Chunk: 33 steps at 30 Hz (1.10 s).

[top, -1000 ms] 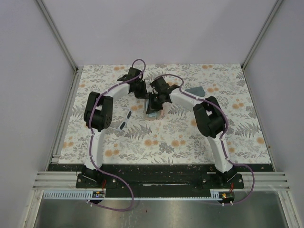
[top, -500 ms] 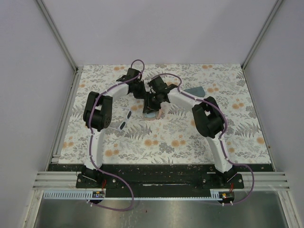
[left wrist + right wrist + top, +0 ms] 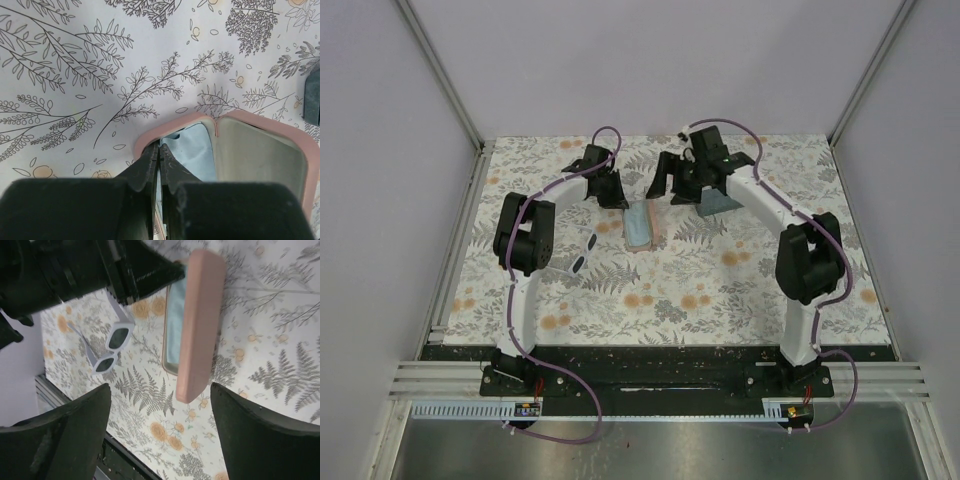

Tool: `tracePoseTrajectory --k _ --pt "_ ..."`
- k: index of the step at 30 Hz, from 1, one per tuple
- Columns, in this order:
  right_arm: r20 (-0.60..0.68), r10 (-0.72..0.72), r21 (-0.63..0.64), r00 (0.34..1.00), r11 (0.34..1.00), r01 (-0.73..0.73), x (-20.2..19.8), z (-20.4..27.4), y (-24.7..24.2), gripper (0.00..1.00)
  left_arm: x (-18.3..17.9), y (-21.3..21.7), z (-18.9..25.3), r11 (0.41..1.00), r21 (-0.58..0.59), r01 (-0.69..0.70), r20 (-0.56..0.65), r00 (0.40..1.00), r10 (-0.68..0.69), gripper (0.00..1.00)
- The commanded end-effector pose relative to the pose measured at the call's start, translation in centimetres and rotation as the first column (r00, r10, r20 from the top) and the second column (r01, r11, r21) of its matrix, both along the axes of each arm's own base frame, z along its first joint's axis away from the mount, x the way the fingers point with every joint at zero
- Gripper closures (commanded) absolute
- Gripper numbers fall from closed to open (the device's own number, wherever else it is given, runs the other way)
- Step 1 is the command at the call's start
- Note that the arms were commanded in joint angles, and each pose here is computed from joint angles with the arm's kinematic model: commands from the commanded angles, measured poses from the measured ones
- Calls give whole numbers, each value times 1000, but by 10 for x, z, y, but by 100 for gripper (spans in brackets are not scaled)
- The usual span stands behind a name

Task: Organize the sunglasses

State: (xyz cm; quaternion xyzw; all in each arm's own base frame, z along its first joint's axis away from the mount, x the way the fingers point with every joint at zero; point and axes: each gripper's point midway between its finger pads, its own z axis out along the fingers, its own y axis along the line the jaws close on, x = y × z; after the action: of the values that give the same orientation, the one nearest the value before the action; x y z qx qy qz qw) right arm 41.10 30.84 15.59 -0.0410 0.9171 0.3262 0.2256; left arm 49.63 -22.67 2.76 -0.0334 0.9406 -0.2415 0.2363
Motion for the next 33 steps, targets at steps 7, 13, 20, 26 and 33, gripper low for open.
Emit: tracePoseTrajectory --k 7,13,20,26,33 --pt "-43 14 282 999 959 -1 11 -24 -31 1 13 6 13 1000 6 -7 73 997 7 86" --pt "-33 77 410 996 910 -57 6 -34 -16 1 14 13 24 999 19 -28 95 995 26 74" --pt "-65 105 446 992 893 -65 6 -48 -7 13 13 17 41 998 34 -46 118 992 42 71" --pt "-65 126 430 990 899 -86 1 -55 8 32 12 21 48 998 42 -51 116 992 46 61" --pt "-52 149 419 987 901 -114 -5 -52 17 52 12 36 66 991 94 -94 161 984 78 59"
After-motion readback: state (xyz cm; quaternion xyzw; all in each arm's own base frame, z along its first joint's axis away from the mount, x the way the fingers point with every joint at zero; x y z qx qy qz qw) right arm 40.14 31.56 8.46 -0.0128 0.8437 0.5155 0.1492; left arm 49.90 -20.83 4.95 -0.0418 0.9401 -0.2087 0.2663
